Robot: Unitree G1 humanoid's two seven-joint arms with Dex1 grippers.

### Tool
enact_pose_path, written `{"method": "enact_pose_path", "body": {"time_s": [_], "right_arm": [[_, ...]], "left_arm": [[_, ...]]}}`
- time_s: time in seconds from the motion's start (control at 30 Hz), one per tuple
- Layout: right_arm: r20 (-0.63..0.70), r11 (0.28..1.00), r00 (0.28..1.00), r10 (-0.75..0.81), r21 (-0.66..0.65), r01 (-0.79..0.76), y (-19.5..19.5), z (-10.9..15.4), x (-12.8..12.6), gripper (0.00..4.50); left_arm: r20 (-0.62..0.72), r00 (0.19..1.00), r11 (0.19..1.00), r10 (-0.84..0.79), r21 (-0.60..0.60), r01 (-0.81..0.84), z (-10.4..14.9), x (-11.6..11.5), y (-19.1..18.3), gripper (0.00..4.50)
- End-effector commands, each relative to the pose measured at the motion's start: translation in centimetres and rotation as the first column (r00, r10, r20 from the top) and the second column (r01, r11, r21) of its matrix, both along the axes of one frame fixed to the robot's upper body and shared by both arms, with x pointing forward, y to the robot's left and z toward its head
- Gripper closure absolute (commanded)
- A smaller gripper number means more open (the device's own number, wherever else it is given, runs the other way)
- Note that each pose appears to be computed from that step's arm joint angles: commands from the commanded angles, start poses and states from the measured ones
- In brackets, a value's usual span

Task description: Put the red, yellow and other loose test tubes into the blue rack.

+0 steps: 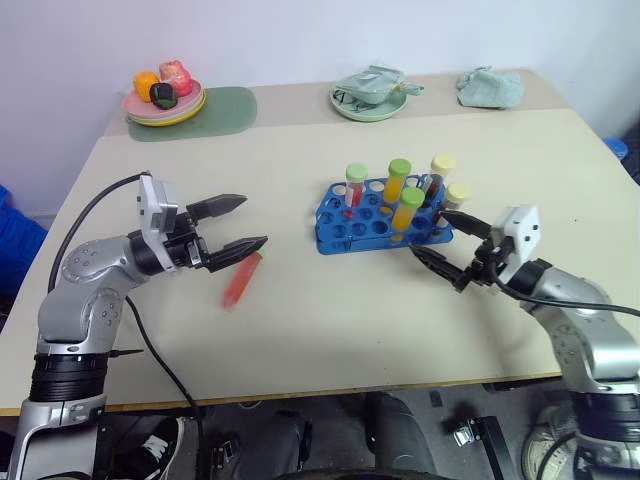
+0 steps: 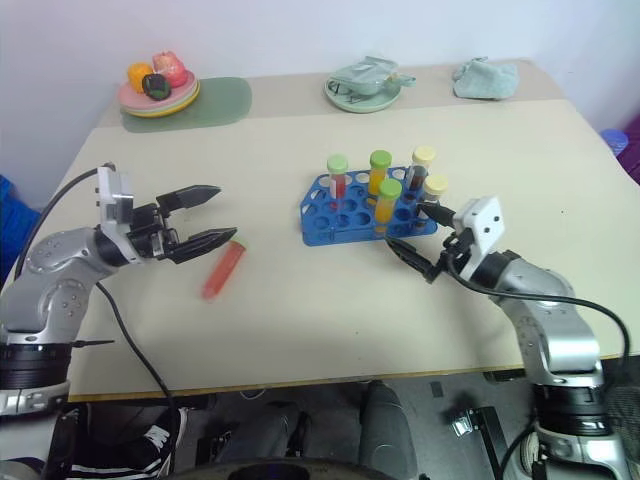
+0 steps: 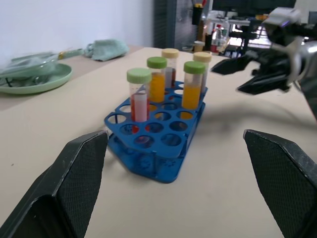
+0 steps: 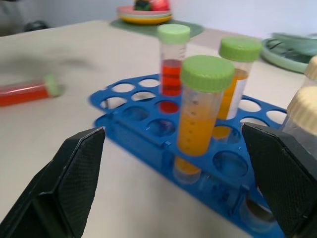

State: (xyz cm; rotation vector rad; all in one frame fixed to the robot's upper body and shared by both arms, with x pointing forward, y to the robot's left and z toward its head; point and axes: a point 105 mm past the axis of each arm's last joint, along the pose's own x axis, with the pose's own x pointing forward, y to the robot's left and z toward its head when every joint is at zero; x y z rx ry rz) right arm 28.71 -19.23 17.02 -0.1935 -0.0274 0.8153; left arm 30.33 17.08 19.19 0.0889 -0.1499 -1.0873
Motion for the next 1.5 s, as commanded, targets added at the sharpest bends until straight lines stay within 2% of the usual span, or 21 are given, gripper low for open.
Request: {"method": "enact_pose_path", "body": {"time_s": [0.03, 0.23, 0.47, 0.57, 0.63, 0.7, 0.83, 0.93, 1.03, 1.23, 1.5], "right_arm": [[0.041, 0.995, 0.995, 0.088, -0.05, -0.086, 0.6, 2.2, -1.4, 0.03], [0.078, 0.979, 0.983, 0.163, -0.135, -0.152, 0.4, 4.5, -0.7, 0.03], [0.067, 0.947, 0.958, 0.279, -0.183, -0.263, 1.3, 5.2, -0.5, 0.03], [0.051, 0.933, 0.947, 0.319, -0.191, -0.304, 1.4, 4.9, -0.8, 0.03], [0.047, 0.928, 0.941, 0.335, -0.191, -0.321, 1.5, 4.7, -0.9, 0.03], [0.057, 0.919, 0.931, 0.36, -0.192, -0.343, 1.7, 4.8, -1.2, 0.03], [0.061, 0.9, 0.912, 0.406, -0.199, -0.388, 1.6, 4.6, -1.7, 0.03], [0.055, 0.891, 0.903, 0.427, -0.2, -0.409, 2.2, 4.3, -1.5, 0.03], [0.067, 0.886, 0.895, 0.442, -0.187, -0.424, 3.0, 4.3, -1.4, 0.03], [0.076, 0.884, 0.891, 0.447, -0.185, -0.428, 3.5, 4.1, -1.1, 0.03], [0.082, 0.884, 0.889, 0.45, -0.181, -0.431, 4.0, 4.0, -1.1, 0.03]], "left_arm": [[0.049, 0.999, 1.0, -0.005, 0.012, 0.005, 0.5, -0.1, 0.1, 0.0], [0.049, 0.999, 0.999, 0.02, 0.036, -0.021, 0.6, 0.5, 0.6, 0.0], [0.098, 0.976, 0.951, 0.195, 0.224, -0.213, 0.2, 1.3, 2.1, 0.0], [0.099, 0.952, 0.898, 0.289, 0.318, -0.305, -0.5, 1.8, 3.1, 0.0], [0.095, 0.938, 0.874, 0.334, 0.341, -0.346, -0.8, 2.1, 3.5, 0.0], [0.018, 0.912, 0.849, 0.409, 0.358, -0.388, -1.7, 2.3, 4.1, 0.0], [-0.018, 0.844, 0.778, 0.535, 0.399, -0.485, -2.2, 2.3, 4.8, 0.0], [-0.127, 0.78, 0.748, 0.613, 0.411, -0.521, -2.3, 2.5, 4.8, 0.0], [-0.221, 0.747, 0.748, 0.626, 0.44, -0.497, -2.2, 2.0, 4.0, 0.0], [-0.516, 0.611, 0.796, 0.6, 0.463, -0.391, -2.3, 0.6, 3.2, 0.0], [-0.621, 0.541, 0.815, 0.567, 0.516, -0.262, -2.1, 0.8, 3.2, 0.0]]}}
